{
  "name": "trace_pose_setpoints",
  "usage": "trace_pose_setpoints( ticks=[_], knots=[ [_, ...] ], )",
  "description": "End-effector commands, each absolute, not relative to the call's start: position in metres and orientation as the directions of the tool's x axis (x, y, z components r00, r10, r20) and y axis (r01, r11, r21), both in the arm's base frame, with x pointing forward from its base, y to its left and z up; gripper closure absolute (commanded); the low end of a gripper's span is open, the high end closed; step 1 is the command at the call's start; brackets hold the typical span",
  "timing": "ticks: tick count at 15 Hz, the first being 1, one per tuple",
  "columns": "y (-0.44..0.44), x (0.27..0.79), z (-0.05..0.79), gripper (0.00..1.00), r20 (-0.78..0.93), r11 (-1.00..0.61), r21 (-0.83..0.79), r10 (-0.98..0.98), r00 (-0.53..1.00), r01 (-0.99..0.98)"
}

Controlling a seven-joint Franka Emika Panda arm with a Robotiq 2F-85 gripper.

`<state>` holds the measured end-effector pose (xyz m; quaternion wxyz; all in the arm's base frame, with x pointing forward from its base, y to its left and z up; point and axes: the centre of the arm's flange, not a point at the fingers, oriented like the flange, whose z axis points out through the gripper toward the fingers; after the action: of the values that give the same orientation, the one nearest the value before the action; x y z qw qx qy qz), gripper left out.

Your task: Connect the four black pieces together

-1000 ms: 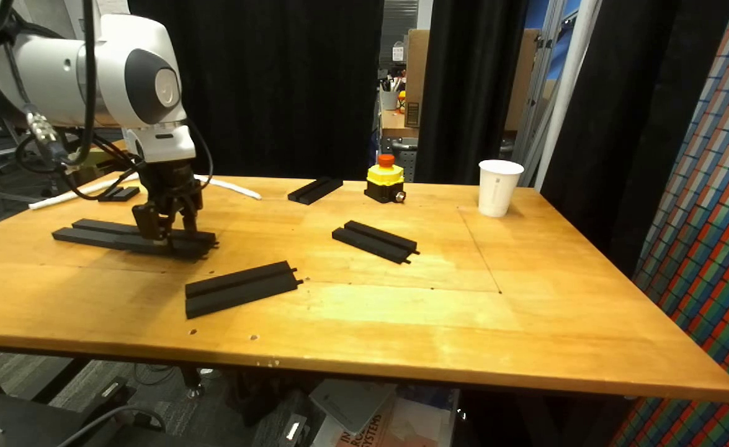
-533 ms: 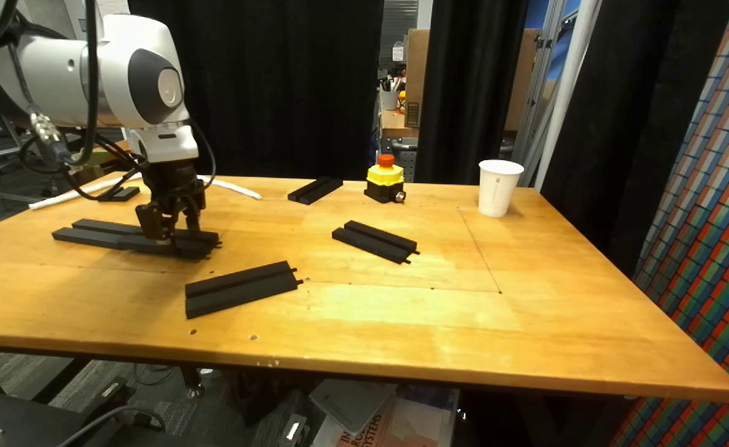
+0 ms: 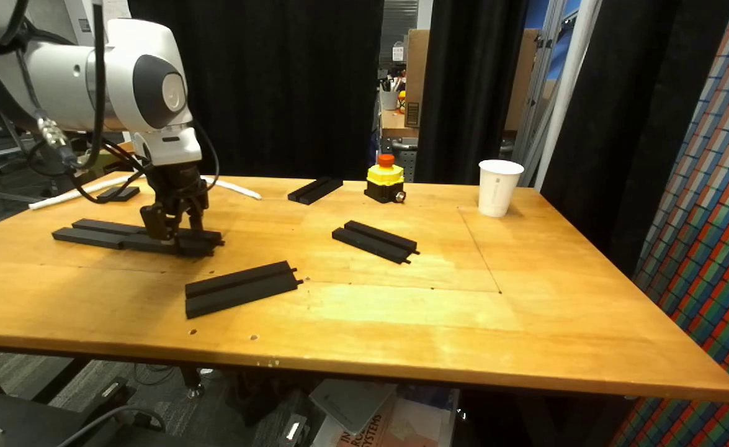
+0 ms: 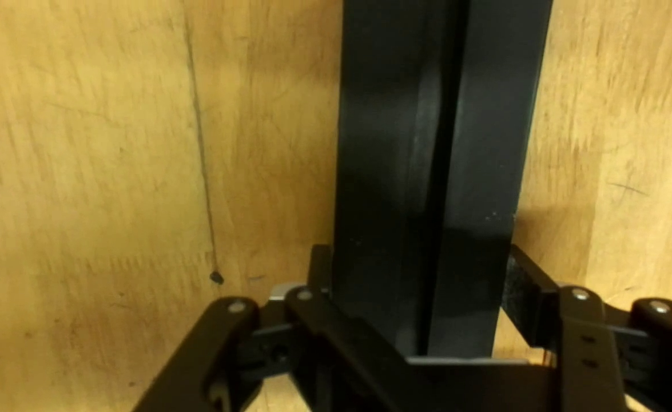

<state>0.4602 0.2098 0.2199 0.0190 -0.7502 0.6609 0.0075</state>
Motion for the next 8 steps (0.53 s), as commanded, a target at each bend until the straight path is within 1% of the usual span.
trace_pose_setpoints(
  ticks=[1,8],
  knots=[
    [0.2139,0.467,0.219,0.53,-0.037,-0.12,-0.055,-0.992,0.122,-0.991],
    [0.2167,0.4658,0.2227,0.53,-0.055,-0.118,-0.041,-0.991,0.121,-0.992]
  ],
)
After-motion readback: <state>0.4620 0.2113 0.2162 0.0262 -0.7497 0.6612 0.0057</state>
